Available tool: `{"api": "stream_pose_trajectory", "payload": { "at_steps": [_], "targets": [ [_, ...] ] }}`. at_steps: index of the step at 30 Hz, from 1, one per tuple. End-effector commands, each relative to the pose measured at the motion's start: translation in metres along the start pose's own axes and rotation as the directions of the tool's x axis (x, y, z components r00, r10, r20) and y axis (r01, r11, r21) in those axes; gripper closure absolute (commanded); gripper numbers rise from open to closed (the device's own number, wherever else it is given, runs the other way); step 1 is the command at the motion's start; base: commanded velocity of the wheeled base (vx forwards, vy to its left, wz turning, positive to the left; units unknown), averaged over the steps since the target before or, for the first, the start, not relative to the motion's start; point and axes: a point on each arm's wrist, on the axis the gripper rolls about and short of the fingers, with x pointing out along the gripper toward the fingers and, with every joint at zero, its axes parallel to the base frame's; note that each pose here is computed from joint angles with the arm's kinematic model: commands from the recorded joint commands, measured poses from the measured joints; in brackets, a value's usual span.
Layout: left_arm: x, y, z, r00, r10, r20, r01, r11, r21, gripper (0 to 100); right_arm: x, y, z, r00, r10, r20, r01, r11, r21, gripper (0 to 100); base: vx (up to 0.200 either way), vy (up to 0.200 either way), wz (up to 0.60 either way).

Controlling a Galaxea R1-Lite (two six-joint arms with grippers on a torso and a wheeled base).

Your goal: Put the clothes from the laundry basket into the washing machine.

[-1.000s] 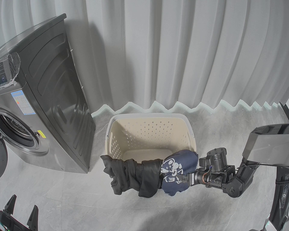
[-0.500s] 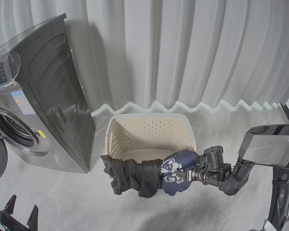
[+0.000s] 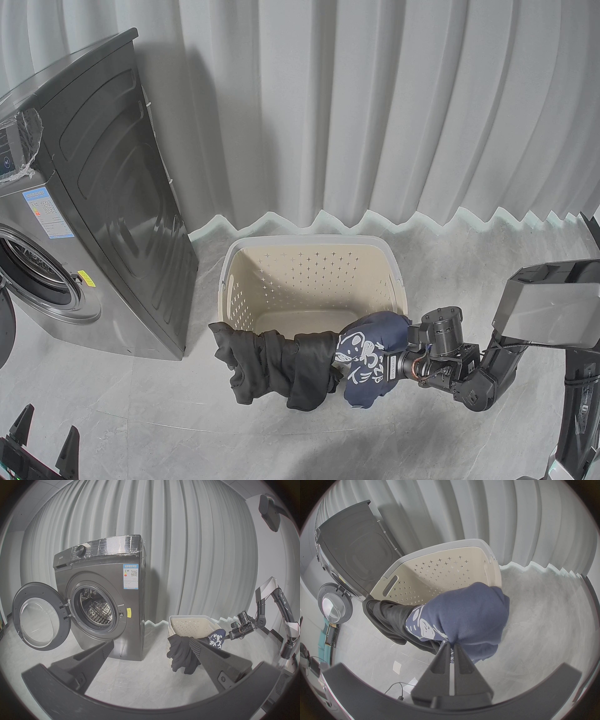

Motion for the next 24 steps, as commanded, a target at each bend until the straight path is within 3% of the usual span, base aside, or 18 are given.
{"api": "stream_pose_trajectory", "payload": {
  "at_steps": [1,16,21,24],
  "targets": [
    [0.000,0.000,-0.004,1.000,0.001,-0.003,-0.001,1.000,0.000,0,-0.008,0.005,-0.001,1.000,0.016,0.004,-0.016,1.000,0.000,100,0.000,0.000,0.00],
    [0.000,0.000,-0.004,1.000,0.001,-0.003,-0.001,1.000,0.000,0,-0.068,0.020,0.027,0.983,0.091,0.162,-0.091,0.996,-0.008,100,0.000,0.000,0.00],
    [0.000,0.000,-0.004,1.000,0.001,-0.003,-0.001,1.000,0.000,0,-0.077,0.021,0.026,0.982,0.098,0.163,-0.099,0.995,-0.005,100,0.000,0.000,0.00],
    [0.000,0.000,-0.004,1.000,0.001,-0.003,-0.001,1.000,0.000,0,-0.072,0.014,0.008,0.994,0.048,0.097,-0.049,0.999,0.002,100,0.000,0.000,0.00]
  ]
}}
